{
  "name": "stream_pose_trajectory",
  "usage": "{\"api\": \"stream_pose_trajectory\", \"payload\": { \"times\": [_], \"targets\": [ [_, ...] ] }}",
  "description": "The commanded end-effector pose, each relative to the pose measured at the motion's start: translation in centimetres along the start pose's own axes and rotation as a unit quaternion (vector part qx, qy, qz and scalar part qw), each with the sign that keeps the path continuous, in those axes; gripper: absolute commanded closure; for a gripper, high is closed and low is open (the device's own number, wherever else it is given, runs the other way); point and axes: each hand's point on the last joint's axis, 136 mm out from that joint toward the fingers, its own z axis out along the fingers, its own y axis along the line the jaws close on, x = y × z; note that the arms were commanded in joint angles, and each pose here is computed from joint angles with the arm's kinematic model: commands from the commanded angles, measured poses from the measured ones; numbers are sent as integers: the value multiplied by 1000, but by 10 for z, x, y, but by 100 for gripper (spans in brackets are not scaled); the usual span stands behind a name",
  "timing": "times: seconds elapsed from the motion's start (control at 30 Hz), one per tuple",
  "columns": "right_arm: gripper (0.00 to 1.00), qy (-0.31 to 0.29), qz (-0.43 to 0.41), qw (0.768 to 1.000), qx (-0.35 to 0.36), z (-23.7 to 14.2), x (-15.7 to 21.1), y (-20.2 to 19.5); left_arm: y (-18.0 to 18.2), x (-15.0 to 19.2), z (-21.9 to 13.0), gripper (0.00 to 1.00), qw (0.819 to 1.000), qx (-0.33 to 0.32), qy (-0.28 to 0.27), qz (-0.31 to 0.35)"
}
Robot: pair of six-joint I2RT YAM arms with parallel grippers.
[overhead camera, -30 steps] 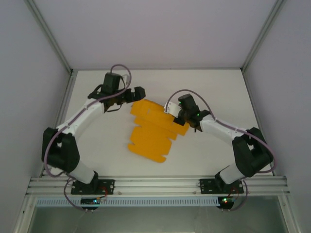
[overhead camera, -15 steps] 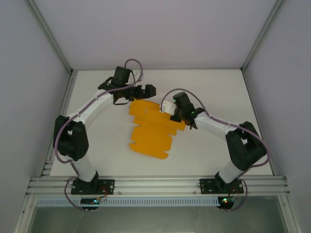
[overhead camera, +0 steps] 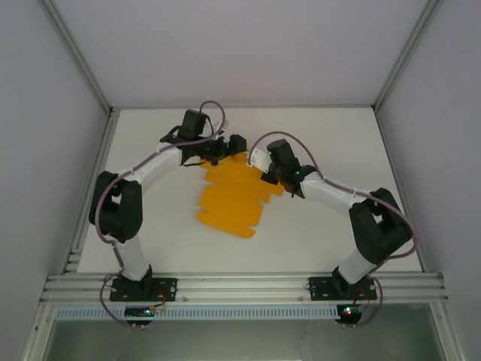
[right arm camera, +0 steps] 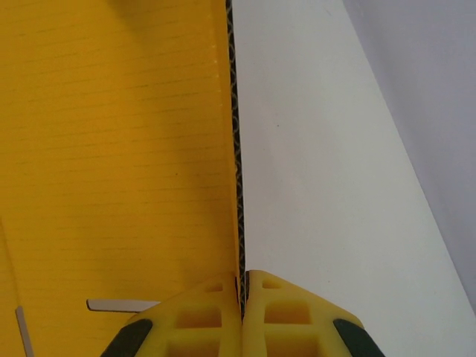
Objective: Assemble paper box
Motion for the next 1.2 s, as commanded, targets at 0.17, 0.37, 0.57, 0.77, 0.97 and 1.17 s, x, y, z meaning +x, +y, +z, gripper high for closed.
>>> {"api": "stream_pose_trajectory", "payload": {
  "times": [0.17,0.37,0.57,0.77,0.97,1.17],
  "targets": [
    [100,-49,19,999,9,1,-26,5,-25,-2,17,0,998,59,9,0],
    [100,-34,17,999,9,5,-18,8,-26,0,12,1,998,50,4,24],
    [100,-16,27,999,-7,-6,-1,1,22,5,-59,0,989,-107,-79,64],
    [100,-6,37,999,-35,-16,13,4,111,21,-139,0,949,-259,-181,21],
    [100,-28,61,996,-66,-29,8,8,173,35,-142,0,943,-287,-165,-28],
    [100,-27,84,994,-56,-31,8,1,153,35,-98,0,972,-205,-114,13]
  ]
}}
